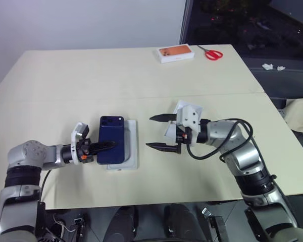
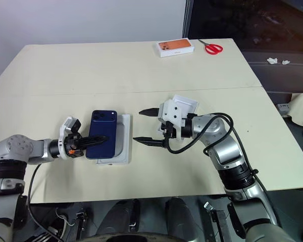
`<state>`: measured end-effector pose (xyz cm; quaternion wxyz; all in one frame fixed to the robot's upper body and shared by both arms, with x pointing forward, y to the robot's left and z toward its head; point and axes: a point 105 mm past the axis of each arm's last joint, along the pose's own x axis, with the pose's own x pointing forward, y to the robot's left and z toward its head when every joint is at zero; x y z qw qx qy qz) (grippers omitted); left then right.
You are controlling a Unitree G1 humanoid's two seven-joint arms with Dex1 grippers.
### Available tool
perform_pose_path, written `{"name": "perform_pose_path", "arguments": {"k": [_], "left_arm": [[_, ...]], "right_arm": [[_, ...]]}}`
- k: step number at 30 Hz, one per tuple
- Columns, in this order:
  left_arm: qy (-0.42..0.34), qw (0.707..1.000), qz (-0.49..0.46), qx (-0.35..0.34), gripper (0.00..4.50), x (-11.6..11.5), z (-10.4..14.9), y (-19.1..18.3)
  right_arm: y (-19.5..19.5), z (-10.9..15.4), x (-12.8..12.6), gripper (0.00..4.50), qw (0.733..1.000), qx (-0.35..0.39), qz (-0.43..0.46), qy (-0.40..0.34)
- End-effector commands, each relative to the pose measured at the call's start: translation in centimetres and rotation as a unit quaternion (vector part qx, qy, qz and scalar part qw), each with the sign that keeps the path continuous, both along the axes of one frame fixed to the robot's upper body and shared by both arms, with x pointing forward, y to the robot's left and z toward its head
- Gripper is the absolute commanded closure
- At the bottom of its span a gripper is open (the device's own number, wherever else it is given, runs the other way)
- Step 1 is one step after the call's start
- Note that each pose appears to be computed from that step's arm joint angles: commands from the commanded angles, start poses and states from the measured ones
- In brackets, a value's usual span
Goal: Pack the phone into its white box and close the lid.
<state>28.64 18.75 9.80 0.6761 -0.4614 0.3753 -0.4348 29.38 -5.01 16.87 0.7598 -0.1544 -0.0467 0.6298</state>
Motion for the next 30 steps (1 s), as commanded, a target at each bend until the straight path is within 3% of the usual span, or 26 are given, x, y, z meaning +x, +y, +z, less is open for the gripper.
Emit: {"name": "perform_pose_path", "arguments": {"k": [1, 10, 14, 19, 30], "left_arm": [[-0.022, 1.000, -0.015, -0.005, 4.50, 0.4, 1.0, -0.8], [-0.015, 1.000, -0.018, -0.010, 4.50, 0.6, 0.5, -1.5], [-0.018, 1.000, -0.016, -0.006, 2.75, 0.7, 0.5, -1.5], [-0.031, 0.999, -0.017, -0.001, 0.17, 0.8, 1.1, -1.4], [-0.054, 0.998, -0.028, 0.002, 0.03, 0.4, 2.9, -1.1]], "right_arm": [[0.5, 1.2, -0.1, 0.05, 1.000, 0.009, 0.007, -0.024], [0.8, 1.1, -0.1, 0.05, 1.000, 0.006, 0.005, -0.028], [0.8, 1.0, 0.0, 0.00, 1.000, 0.003, 0.003, -0.028], [1.0, 0.9, 0.1, 0.00, 1.000, 0.002, 0.003, -0.028], [1.1, 0.8, 0.3, 0.00, 1.000, -0.001, 0.003, -0.031]]}}
